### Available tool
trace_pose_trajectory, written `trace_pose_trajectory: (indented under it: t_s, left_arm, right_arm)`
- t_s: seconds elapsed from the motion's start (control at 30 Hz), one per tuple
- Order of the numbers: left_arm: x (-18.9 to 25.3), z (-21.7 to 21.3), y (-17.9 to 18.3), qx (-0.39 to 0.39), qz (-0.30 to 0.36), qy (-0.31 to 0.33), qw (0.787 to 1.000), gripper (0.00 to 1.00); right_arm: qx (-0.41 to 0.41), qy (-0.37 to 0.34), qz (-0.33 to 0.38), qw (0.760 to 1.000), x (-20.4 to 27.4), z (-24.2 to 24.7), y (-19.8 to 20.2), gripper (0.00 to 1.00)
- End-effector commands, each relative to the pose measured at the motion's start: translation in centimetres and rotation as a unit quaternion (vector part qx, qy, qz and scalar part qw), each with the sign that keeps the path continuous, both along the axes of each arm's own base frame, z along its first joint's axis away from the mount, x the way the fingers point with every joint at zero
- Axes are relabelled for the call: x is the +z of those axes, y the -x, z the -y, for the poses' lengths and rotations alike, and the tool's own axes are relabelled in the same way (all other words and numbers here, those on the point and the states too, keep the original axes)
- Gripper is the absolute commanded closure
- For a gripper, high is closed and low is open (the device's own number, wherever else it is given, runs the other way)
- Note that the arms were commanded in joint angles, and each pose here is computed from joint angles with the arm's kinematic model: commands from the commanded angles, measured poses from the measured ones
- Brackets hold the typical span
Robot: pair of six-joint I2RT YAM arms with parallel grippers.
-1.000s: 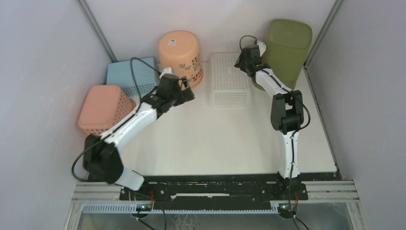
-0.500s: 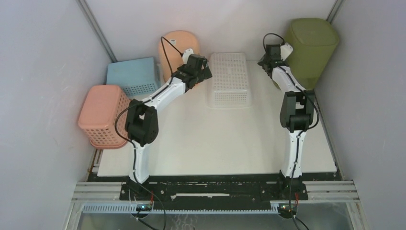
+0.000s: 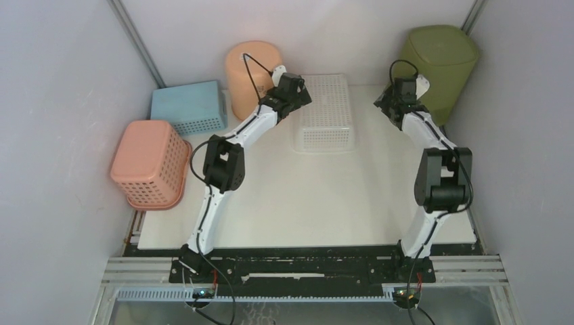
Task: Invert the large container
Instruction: Move the container to the corner of the board, then move the container to the center of the board.
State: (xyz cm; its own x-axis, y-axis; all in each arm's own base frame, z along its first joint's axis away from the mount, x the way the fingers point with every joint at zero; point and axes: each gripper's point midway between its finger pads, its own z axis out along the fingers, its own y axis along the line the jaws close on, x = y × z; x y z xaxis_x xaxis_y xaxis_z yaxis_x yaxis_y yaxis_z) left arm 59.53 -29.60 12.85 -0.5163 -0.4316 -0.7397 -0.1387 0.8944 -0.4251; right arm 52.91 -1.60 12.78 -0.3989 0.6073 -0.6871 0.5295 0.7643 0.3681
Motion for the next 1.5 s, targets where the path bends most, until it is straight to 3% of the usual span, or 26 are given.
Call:
trace_pose_trajectory:
  t_s: [0.0,0.17,0.53,0.7,0.8,0.97,1.1,1.3,1.47]
  left_arm:
    - [-0.2,3.0,-0.7,-0.033,-0.002,0.049,0.998,0.10]
    - [-0.7,6.2,-0.1,-0.071,0.004,0.077,0.994,0.12]
    - [2.0,13.3,0.7,-0.170,0.067,0.142,0.973,0.11]
    - [5.5,17.3,1.5,-0.247,0.129,0.209,0.937,0.08]
    - [9.9,17.3,2.7,-0.281,0.170,0.212,0.920,0.05]
    - [19.5,10.8,5.1,-0.267,0.258,0.184,0.910,0.00]
    - [23.8,4.3,6.9,-0.216,0.257,0.129,0.933,0.00]
    - [22.4,-3.3,11.1,-0.135,0.207,0.037,0.968,0.00]
    - [19.7,-16.5,14.4,0.046,0.154,-0.034,0.986,0.00]
  right_arm:
    - [0.070,-0.022,0.114,0.991,9.0,-3.2,0.7,0.28]
    - [0.158,-0.033,0.112,0.980,9.2,-7.7,2.4,0.29]
    - [0.191,-0.031,0.095,0.977,8.3,-9.2,6.7,0.30]
    - [0.216,-0.024,0.099,0.971,8.7,-10.0,8.5,0.30]
    - [0.235,-0.030,0.109,0.965,9.6,-10.7,8.9,0.30]
    - [0.241,-0.037,0.113,0.963,9.9,-11.2,9.1,0.30]
    - [0.265,-0.066,0.116,0.955,8.6,-13.4,7.9,0.30]
    - [0.312,-0.096,0.120,0.938,6.3,-18.5,3.9,0.30]
    - [0.337,-0.096,0.085,0.933,2.4,-22.5,1.0,0.31]
